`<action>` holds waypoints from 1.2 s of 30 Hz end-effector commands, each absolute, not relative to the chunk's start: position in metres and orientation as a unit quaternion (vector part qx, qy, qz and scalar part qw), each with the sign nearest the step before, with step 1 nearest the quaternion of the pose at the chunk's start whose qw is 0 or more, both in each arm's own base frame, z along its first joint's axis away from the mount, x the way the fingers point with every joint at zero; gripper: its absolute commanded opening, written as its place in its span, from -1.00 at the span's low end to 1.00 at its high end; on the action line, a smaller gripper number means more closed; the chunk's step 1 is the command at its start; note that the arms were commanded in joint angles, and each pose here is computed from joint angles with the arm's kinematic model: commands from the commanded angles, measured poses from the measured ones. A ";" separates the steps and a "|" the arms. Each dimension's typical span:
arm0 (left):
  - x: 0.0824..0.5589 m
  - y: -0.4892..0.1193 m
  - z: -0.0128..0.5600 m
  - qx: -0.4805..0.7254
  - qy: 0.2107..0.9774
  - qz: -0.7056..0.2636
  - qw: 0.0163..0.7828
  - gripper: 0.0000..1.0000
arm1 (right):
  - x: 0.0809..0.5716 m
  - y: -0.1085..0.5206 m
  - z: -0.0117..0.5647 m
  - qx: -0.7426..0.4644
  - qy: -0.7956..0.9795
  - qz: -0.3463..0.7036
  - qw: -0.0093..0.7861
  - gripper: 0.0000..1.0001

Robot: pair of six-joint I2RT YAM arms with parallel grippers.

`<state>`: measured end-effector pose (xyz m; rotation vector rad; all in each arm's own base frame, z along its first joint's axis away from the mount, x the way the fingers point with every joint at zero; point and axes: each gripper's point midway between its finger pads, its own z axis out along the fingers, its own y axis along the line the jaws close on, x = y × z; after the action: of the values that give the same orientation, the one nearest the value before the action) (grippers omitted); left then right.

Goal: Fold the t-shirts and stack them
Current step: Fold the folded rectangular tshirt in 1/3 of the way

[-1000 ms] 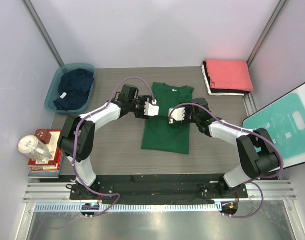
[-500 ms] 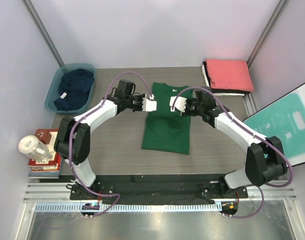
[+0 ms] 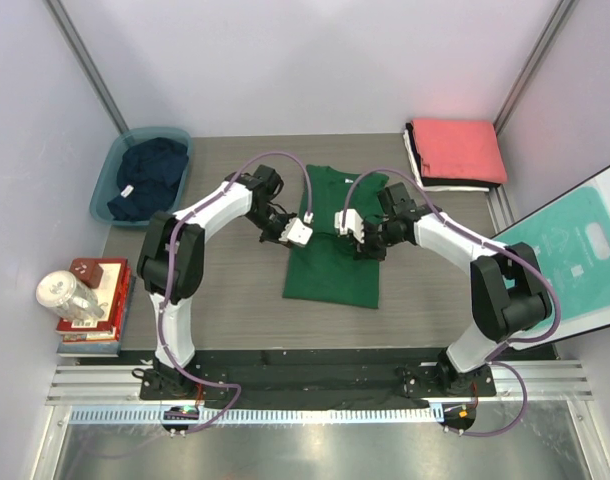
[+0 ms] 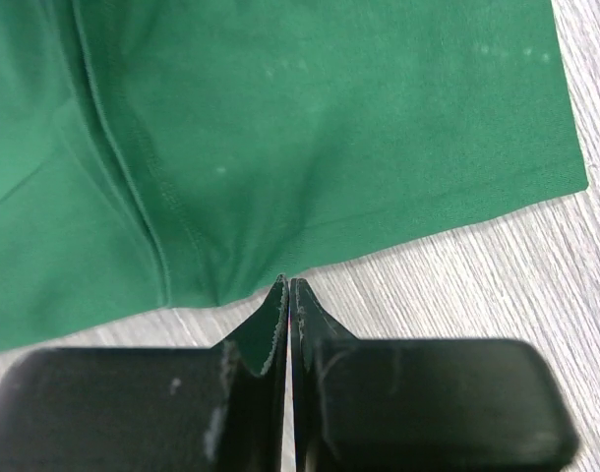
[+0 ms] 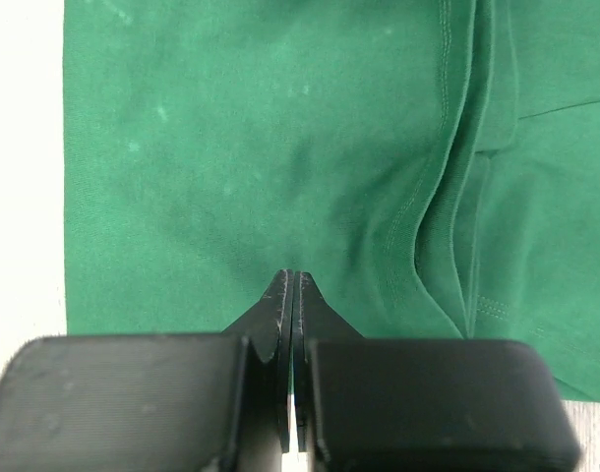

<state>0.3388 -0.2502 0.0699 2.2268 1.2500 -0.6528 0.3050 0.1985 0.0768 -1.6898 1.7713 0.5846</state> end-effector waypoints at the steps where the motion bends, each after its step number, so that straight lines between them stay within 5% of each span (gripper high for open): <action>1: 0.343 -0.259 0.072 0.818 0.453 -0.244 0.257 -1.00 | 0.317 0.203 0.085 -0.647 0.657 0.217 0.321 -0.98; 31: 0.402 -0.274 0.014 0.792 0.510 -0.125 0.311 -1.00 | 0.424 0.175 0.082 -0.619 0.627 -0.043 0.470 -0.98; 36: 0.405 -0.273 0.021 0.787 0.516 -0.119 0.318 -0.99 | 0.421 0.189 0.102 -0.609 0.628 -0.001 0.485 -0.98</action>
<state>0.4015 -0.2781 0.0256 2.0825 1.3155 -0.3536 0.4043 0.1717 0.0543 -1.5739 1.6348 -0.0164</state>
